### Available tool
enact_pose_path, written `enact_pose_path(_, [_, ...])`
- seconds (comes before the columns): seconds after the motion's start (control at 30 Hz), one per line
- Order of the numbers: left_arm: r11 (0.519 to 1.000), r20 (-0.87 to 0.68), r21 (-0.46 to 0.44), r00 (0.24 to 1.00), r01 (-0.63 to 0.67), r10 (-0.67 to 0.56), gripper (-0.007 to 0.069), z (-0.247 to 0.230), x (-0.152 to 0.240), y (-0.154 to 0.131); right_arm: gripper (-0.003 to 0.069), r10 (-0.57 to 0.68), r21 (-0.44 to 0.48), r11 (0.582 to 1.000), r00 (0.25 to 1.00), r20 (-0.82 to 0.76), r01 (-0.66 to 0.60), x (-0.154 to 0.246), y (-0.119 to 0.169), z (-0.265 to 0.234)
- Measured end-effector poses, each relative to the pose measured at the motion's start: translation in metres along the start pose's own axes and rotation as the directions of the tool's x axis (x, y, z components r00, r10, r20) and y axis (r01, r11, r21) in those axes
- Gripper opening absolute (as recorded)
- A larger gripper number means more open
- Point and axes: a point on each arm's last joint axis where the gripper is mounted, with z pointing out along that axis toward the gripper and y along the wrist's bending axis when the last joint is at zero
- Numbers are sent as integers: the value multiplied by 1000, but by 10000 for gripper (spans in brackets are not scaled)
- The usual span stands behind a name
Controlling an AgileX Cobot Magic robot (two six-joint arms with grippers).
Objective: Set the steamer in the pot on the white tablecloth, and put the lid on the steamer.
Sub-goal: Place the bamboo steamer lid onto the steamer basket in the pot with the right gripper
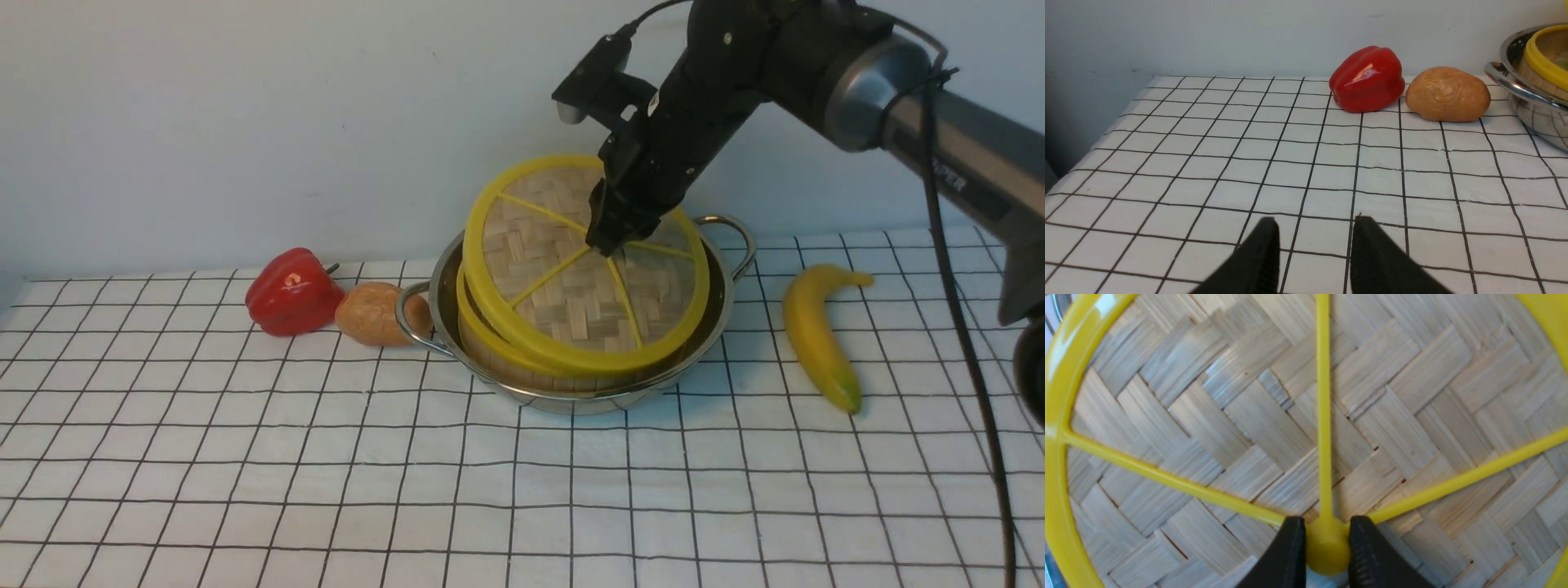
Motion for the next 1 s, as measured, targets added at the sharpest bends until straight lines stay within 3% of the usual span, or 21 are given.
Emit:
enact_pose_path(0.43, [1000, 0, 0, 1000, 0, 0, 243, 0, 0, 0, 148, -86, -34, 996, 996, -17, 86, 5, 0, 24])
enact_pose_path(1.0, [1000, 0, 0, 1000, 0, 0, 243, 0, 0, 0, 148, -191, -10, 981, 981, 18, 192, 2, -2, 25])
